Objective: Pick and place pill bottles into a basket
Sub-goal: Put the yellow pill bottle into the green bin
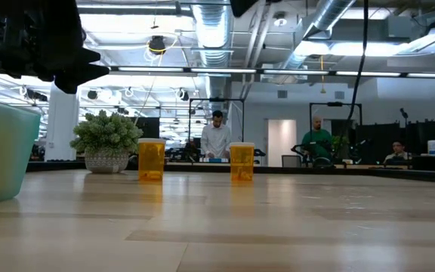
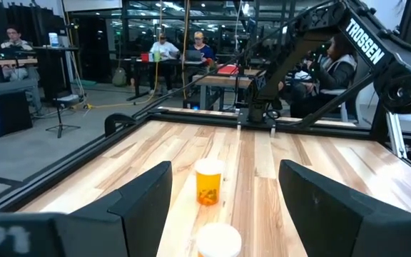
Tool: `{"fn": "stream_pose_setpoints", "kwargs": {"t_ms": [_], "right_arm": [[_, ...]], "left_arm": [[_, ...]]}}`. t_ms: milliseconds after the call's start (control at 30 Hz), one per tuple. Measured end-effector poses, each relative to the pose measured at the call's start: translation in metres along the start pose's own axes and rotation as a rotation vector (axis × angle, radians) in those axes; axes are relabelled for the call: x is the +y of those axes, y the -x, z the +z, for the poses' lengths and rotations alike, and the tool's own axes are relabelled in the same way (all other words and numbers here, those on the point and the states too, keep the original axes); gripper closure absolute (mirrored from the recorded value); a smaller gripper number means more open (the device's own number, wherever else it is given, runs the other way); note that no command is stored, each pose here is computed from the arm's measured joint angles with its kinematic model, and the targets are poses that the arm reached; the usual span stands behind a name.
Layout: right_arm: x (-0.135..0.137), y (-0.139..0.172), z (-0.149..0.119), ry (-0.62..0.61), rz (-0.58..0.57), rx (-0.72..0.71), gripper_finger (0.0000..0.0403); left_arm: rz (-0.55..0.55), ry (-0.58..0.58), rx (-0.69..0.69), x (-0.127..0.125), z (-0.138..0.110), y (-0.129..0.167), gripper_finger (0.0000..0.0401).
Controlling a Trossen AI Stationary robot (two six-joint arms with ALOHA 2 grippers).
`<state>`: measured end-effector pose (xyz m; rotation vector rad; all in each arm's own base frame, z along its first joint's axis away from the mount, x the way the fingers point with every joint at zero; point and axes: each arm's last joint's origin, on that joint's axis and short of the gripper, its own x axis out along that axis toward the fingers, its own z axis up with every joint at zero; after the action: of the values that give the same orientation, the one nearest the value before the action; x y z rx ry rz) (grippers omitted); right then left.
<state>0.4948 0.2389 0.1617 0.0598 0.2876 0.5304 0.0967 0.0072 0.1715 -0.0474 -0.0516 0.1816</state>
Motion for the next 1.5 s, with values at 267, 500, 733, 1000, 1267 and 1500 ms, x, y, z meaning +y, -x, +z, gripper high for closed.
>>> {"fn": "stream_pose_setpoints", "kwargs": {"t_ms": [267, 500, 733, 1000, 1267, 1500], "right_arm": [[-0.004, -0.002, -0.006, 0.001, -0.006, 0.007, 0.0208], [-0.014, -0.001, -0.006, 0.001, -0.023, 0.016, 0.0191], [-0.028, 0.001, -0.006, -0.006, -0.049, 0.026, 0.0204], [-0.033, -0.013, -0.034, -0.016, -0.052, 0.041, 0.0192], [-0.029, -0.018, -0.033, -0.014, -0.034, 0.054, 0.0196], [-0.029, -0.018, -0.034, -0.008, -0.015, 0.068, 0.0176]], "left_arm": [[0.000, -0.002, 0.000, 0.000, 0.000, 0.000, 0.0153], [0.000, -0.002, 0.000, 0.000, 0.000, 0.000, 0.0153], [0.000, -0.001, 0.000, 0.000, 0.000, 0.000, 0.0153], [0.000, -0.002, 0.000, 0.000, 0.000, 0.000, 0.0153], [0.000, -0.002, 0.000, 0.000, 0.000, 0.000, 0.0153], [0.000, -0.002, -0.001, 0.000, 0.000, 0.000, 0.0153]]}}
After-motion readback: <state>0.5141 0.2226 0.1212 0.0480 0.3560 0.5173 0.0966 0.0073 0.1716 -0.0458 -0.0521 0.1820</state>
